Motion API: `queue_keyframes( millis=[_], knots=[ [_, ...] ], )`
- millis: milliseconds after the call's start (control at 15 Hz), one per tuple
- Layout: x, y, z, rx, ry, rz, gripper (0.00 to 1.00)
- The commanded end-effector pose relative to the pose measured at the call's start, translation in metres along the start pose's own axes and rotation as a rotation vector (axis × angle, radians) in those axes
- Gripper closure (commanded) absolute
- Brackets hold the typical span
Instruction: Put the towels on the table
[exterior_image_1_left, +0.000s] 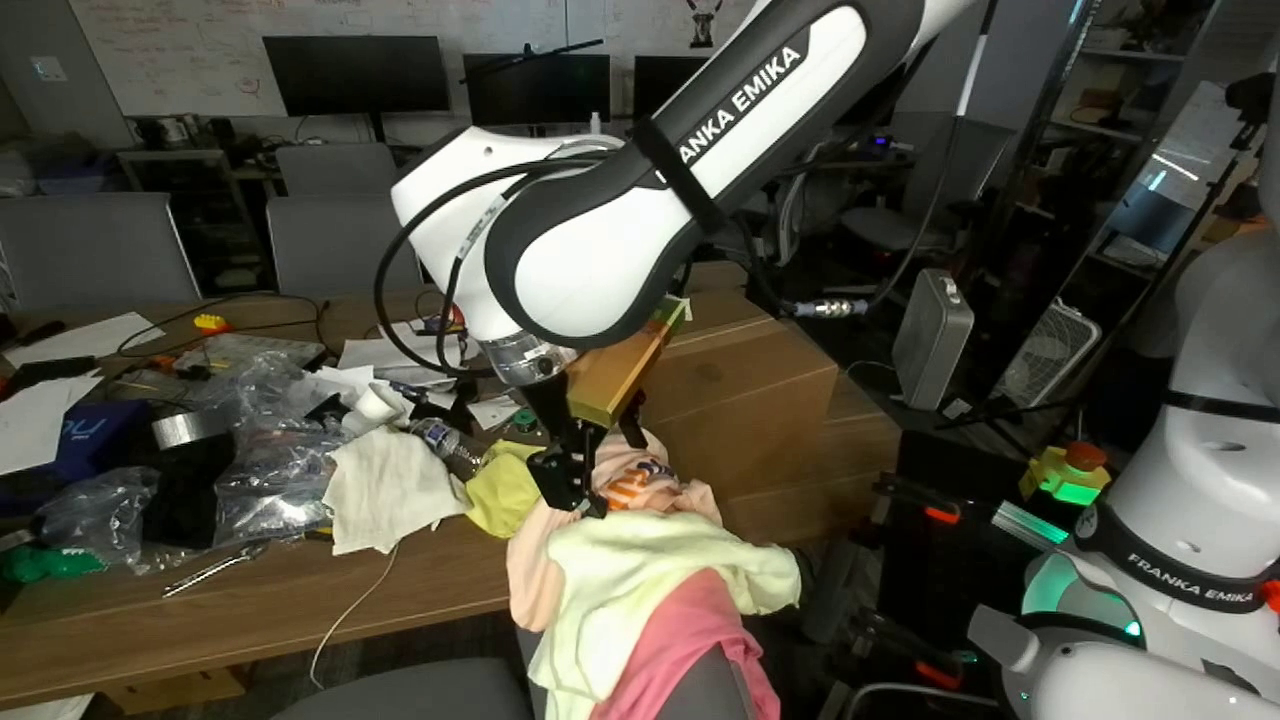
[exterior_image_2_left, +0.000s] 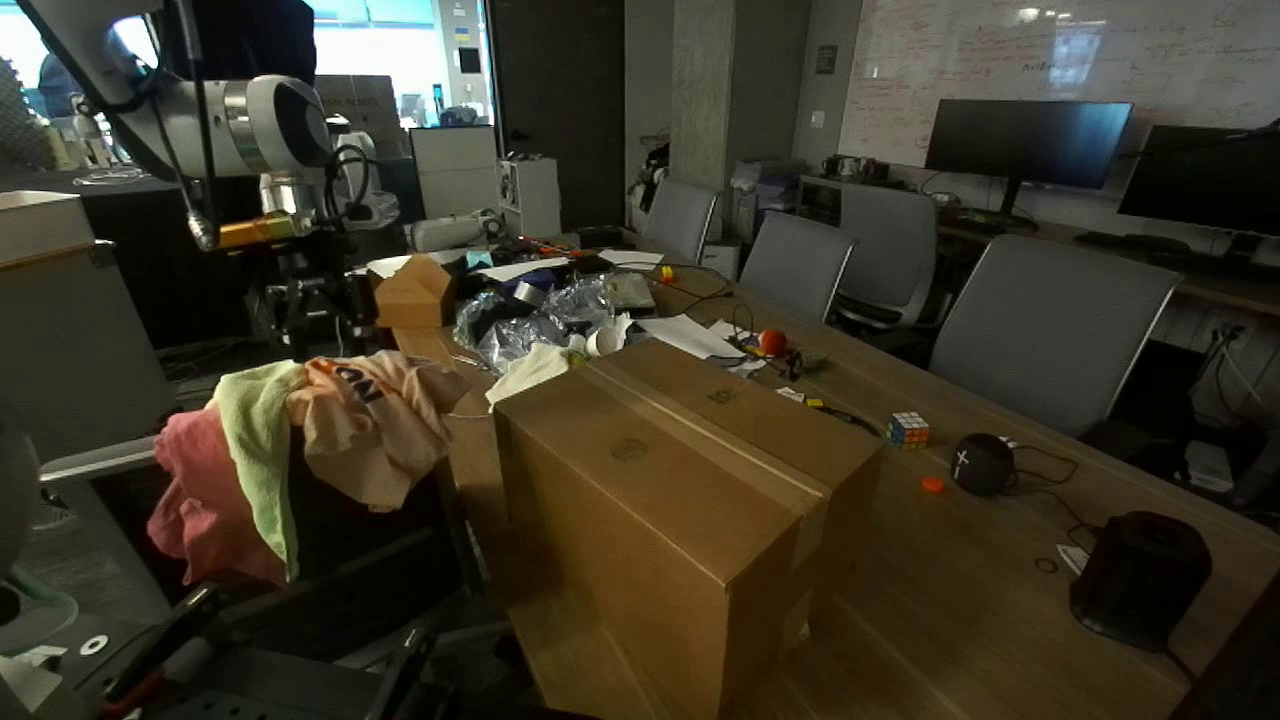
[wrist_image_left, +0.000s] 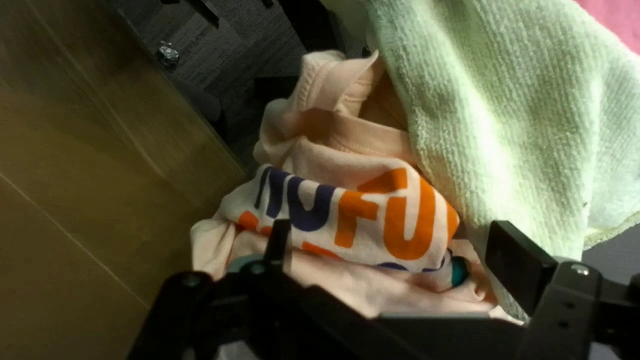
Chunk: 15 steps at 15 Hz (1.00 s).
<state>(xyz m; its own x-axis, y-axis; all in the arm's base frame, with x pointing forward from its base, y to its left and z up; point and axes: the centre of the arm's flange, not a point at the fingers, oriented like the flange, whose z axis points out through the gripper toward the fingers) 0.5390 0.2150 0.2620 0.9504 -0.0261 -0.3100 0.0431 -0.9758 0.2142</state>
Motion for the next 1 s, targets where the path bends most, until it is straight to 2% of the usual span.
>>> queue_keyframes(
  millis=[0, 467, 600, 933],
  knots=[
    [0.017, 0.005, 0.001, 0.037, -0.021, -0.024, 0.0],
    [0.029, 0.028, 0.024, 0.064, -0.082, -0.021, 0.0],
    [0.029, 0.03, 0.026, 0.059, -0.092, -0.021, 0.28],
    [0.03, 0.033, 0.025, 0.058, -0.099, -0.01, 0.66]
  ],
)
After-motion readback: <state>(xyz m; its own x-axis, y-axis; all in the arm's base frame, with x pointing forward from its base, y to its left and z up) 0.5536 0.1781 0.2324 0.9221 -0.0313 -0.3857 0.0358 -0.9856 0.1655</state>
